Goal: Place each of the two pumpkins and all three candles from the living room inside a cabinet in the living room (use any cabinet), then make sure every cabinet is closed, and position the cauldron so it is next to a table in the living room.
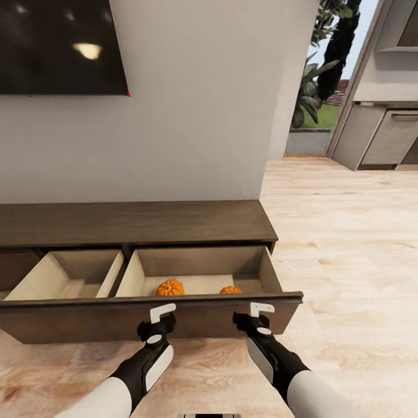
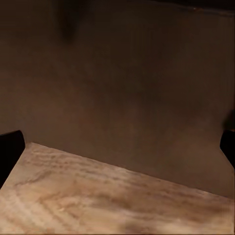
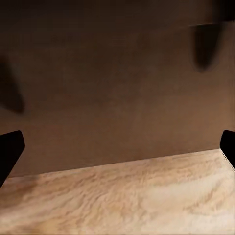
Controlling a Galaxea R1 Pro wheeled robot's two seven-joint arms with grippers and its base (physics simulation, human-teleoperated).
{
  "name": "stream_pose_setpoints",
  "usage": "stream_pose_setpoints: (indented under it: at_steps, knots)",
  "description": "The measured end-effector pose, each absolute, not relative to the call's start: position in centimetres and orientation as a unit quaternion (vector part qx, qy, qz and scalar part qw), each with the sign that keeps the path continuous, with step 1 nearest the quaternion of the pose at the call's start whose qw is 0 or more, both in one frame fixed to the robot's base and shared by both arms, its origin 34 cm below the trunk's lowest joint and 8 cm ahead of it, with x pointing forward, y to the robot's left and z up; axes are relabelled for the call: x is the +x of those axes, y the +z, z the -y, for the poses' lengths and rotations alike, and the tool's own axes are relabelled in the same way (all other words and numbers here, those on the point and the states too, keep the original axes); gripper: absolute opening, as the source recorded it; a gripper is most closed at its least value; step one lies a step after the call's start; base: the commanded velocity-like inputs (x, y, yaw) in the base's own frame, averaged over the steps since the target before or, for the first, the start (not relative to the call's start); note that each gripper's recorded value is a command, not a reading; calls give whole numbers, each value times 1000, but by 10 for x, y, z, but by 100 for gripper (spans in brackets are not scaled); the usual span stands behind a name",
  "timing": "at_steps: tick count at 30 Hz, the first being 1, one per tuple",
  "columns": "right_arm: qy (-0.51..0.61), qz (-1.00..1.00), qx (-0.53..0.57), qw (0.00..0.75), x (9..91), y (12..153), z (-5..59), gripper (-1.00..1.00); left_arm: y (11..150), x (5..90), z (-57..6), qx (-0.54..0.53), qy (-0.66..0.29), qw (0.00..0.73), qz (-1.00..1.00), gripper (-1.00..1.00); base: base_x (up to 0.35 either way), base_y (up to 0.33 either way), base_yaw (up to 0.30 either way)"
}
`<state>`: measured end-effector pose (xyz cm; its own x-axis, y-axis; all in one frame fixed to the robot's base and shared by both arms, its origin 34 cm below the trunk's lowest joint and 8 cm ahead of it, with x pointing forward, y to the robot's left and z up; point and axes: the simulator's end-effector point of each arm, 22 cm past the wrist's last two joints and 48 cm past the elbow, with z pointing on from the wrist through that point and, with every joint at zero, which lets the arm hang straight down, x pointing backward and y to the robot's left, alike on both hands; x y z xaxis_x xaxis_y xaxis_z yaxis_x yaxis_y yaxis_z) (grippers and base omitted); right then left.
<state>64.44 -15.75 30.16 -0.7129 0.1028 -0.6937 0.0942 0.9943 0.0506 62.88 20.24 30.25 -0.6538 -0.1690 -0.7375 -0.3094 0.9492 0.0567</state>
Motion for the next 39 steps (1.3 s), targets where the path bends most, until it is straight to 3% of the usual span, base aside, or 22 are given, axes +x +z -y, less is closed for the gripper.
stream_pose_setpoints:
  at_steps: [39]
  knots:
    - [6, -925, 53, 375, 644, 302, 157, 100, 304, 630, -204, -130, 91, 397, -904, 100, 213, 0, 0]
